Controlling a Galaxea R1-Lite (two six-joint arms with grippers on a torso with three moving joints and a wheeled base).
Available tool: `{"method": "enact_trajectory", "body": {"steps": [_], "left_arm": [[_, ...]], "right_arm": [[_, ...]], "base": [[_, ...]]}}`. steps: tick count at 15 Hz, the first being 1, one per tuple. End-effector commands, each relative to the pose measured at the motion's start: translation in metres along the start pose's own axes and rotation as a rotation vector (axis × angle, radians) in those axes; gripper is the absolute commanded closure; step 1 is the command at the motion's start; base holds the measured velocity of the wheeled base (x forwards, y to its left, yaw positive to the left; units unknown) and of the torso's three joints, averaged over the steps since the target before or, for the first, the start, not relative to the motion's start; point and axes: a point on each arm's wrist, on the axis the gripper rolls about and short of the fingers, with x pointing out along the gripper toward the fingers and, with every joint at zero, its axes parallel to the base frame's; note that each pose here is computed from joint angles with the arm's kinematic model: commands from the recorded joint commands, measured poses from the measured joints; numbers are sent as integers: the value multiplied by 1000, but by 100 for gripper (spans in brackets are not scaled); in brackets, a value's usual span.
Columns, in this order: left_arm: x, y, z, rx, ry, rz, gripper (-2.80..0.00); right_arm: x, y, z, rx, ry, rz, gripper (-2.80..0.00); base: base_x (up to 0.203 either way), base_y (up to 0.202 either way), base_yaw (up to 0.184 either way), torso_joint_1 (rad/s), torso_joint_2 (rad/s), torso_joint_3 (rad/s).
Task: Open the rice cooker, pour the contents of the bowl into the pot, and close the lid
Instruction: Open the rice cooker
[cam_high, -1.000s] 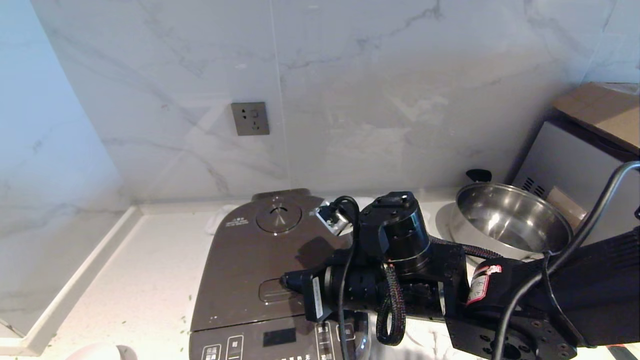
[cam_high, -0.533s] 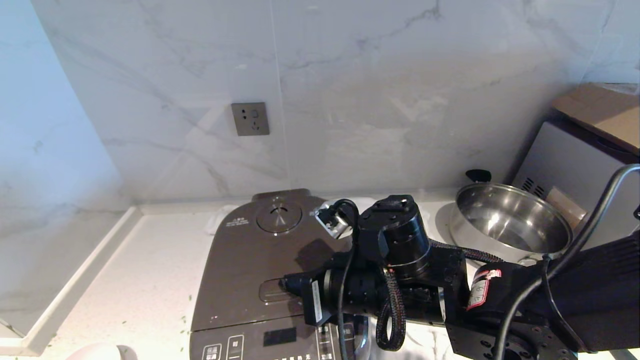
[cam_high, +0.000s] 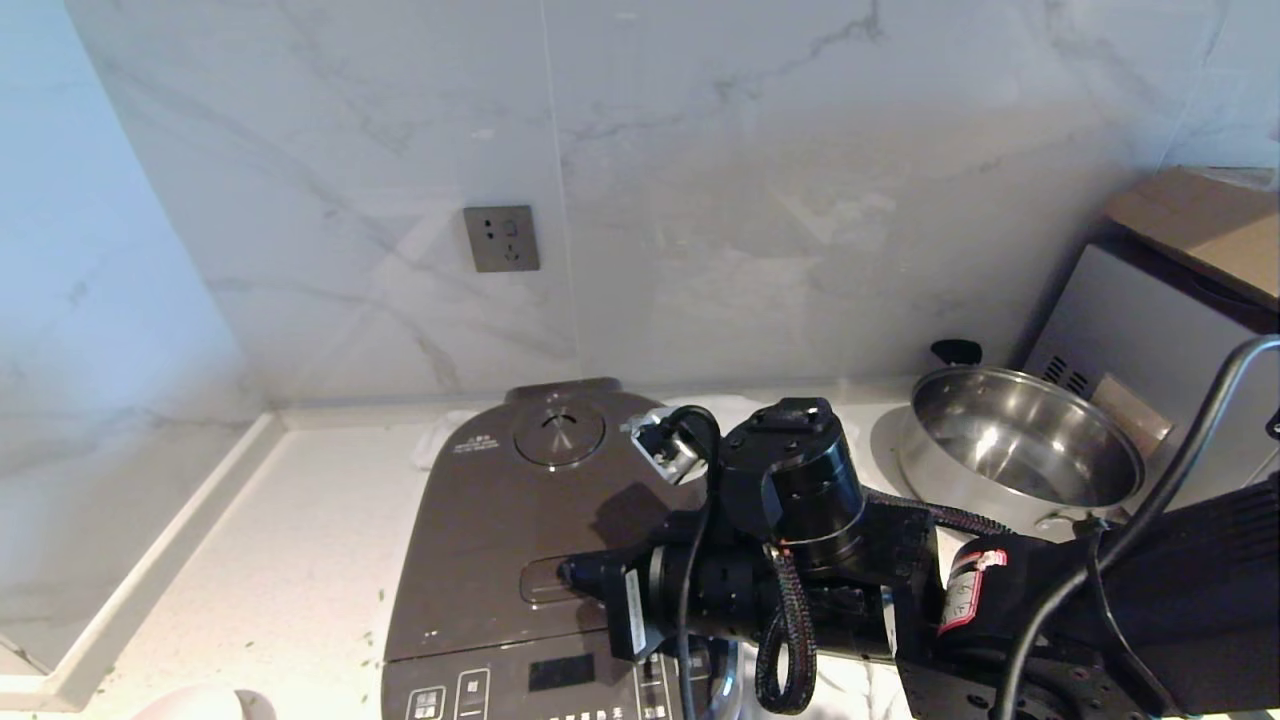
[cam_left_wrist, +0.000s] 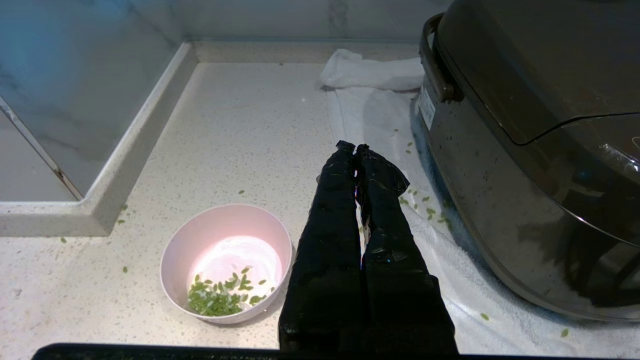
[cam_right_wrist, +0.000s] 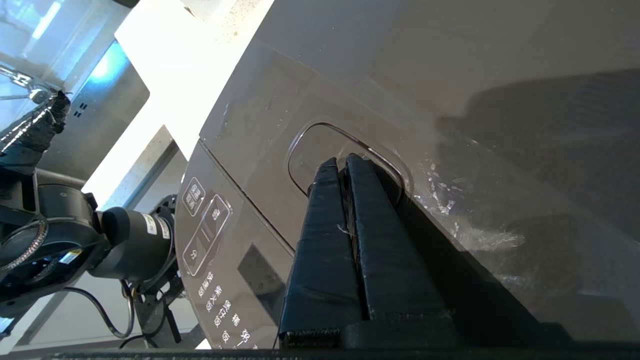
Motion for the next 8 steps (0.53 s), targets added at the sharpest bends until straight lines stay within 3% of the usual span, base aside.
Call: {"method": "enact_trajectory", "body": {"steps": [1,8], "left_arm": [[0,0,0,0,3,0,0],[0,0,0,-2,2,0,0]], "right_arm": [[0,-2,-3,21,10,-4,0],[-4,0,4,26,-19,4,0]], "base": [[0,0,0,0,0,0],[0,0,0,0,0,0]]}}
